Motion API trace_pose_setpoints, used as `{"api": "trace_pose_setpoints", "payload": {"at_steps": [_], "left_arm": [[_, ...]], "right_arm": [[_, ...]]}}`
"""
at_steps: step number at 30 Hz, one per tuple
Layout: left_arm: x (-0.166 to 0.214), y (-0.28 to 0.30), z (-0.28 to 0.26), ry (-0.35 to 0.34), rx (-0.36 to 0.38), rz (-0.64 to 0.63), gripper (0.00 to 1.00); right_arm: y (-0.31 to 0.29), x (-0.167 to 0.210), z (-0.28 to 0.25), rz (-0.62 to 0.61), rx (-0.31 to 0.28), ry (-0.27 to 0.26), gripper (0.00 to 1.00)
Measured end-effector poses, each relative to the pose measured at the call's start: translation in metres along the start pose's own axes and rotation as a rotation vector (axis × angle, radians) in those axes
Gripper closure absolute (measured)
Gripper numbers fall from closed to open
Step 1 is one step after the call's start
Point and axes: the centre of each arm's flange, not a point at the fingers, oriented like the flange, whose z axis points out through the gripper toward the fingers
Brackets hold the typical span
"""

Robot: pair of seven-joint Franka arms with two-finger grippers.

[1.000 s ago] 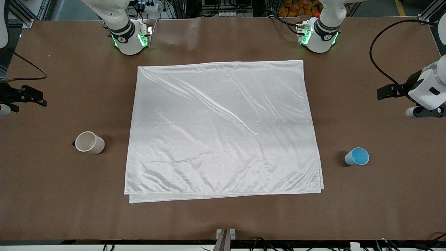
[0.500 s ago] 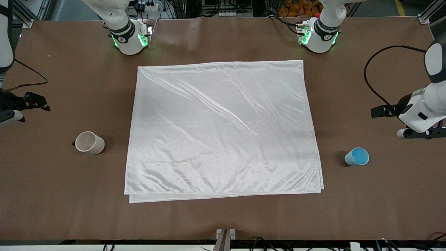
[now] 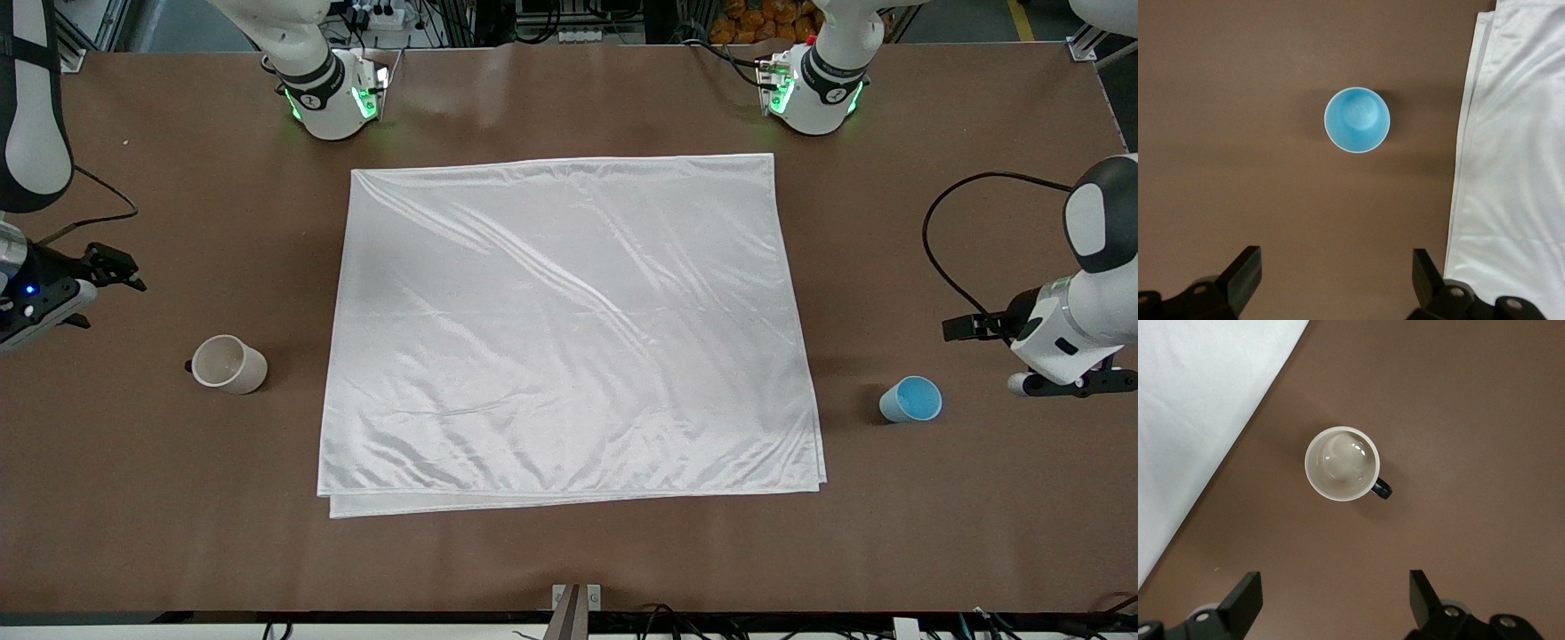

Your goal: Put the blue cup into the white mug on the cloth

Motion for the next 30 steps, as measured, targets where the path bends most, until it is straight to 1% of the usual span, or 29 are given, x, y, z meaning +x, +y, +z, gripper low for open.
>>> {"api": "trace_pose_setpoints", "payload": {"at_steps": [16, 24, 30], "left_arm": [[0.033, -0.005, 0.059, 0.033, -0.008, -0.005, 0.0], [0.052, -0.019, 0.09, 0.057, -0.015, -0.021, 0.0], [0.063, -0.019, 0.105, 0.063, -0.018, -0.022, 0.0]], "right_arm": [[0.019, 0.003, 0.04, -0.2, 0.004, 0.005, 0.02], [0.028, 0.003, 0.058, -0.271, 0.008, 0.006, 0.02], [0.034, 0.006, 0.075, -0.319, 0.027, 0.0, 0.01]]}}
